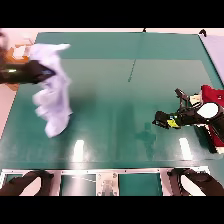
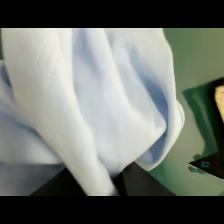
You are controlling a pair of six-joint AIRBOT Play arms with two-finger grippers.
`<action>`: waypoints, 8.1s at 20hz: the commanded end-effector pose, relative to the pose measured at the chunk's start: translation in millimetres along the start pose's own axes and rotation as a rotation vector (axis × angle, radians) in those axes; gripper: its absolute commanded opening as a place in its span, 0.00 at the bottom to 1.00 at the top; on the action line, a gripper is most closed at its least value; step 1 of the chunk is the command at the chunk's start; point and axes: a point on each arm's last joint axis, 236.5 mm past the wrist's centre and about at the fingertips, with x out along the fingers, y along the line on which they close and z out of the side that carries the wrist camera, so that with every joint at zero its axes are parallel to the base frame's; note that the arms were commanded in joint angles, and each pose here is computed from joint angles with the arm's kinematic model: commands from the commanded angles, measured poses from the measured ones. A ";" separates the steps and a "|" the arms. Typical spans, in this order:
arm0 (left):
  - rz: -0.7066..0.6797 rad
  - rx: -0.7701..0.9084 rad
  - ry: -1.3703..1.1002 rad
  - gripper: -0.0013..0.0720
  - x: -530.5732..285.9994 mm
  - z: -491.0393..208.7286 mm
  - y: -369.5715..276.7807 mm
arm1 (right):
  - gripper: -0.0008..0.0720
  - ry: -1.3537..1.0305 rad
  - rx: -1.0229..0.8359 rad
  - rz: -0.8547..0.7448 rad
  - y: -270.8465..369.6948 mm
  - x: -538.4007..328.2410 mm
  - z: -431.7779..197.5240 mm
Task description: Fold the shirts.
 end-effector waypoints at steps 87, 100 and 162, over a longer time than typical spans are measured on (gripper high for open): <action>0.485 0.011 0.362 0.70 100.4 34.0 212.1 | 0.06 -0.420 -0.007 0.179 -17.4 -17.2 272.5; 0.326 -0.359 0.647 0.69 159.5 -144.7 210.2 | 0.46 -0.324 -0.031 0.185 -24.9 -24.2 254.5; 0.340 0.506 -0.495 0.06 -138.8 162.3 -51.9 | 0.03 -0.973 -0.388 0.308 135.3 -345.4 204.9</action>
